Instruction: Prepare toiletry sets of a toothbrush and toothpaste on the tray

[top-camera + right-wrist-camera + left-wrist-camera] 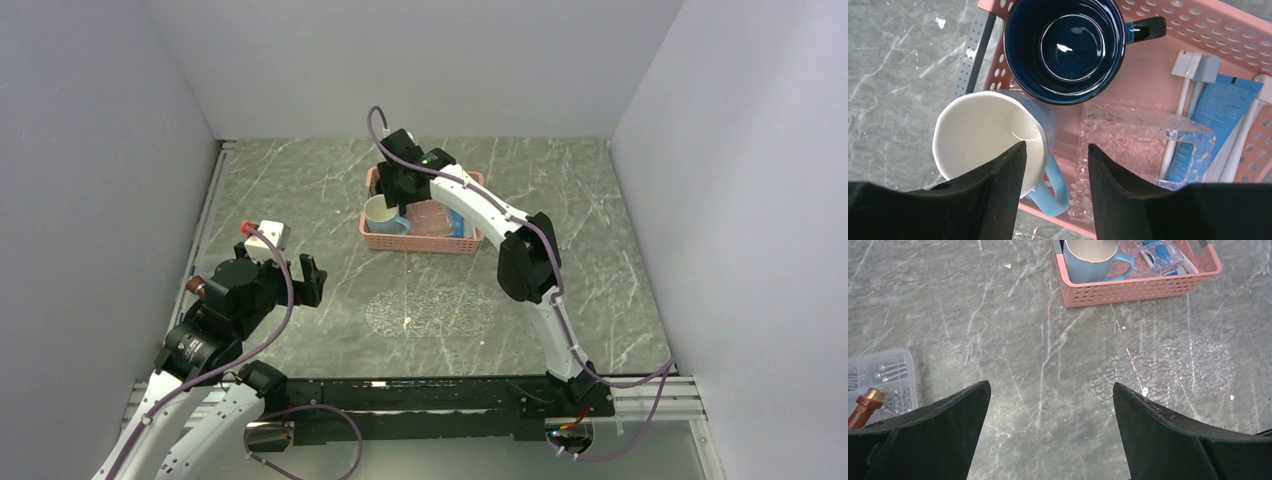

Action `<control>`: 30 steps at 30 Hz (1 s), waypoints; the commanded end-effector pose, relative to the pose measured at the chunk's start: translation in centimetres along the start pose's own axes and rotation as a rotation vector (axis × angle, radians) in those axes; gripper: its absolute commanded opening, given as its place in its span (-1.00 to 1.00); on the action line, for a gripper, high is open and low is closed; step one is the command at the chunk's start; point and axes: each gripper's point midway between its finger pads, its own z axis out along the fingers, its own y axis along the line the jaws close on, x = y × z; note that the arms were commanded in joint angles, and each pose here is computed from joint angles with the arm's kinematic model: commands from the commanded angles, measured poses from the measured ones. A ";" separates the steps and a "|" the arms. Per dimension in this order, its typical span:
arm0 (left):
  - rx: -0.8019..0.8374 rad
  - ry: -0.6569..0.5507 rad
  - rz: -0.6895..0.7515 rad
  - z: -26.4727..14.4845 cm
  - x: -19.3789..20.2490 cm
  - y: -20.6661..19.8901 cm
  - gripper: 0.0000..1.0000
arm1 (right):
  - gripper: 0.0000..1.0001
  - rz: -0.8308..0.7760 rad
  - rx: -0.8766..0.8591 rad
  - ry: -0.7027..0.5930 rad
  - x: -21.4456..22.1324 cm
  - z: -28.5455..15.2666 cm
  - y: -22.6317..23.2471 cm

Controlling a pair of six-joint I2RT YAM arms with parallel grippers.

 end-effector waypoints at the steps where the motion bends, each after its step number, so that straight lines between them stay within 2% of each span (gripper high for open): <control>1: -0.001 -0.034 0.020 0.3 -0.9 0.0 0.99 | 0.01 -0.009 -0.044 -0.062 -2.3 -0.7 1.5; 20: -0.006 -0.037 0.020 0.1 -0.9 0.1 0.99 | -0.33 -0.048 -0.008 0.016 0.0 2.0 1.8; 27: -0.007 -0.040 0.019 0.1 -1.0 0.1 0.99 | -0.56 -0.060 0.011 0.042 0.8 2.4 1.4; 30: -0.007 -0.038 0.020 0.1 -0.9 0.1 0.99 | -0.82 -0.059 0.008 0.036 0.5 2.1 1.5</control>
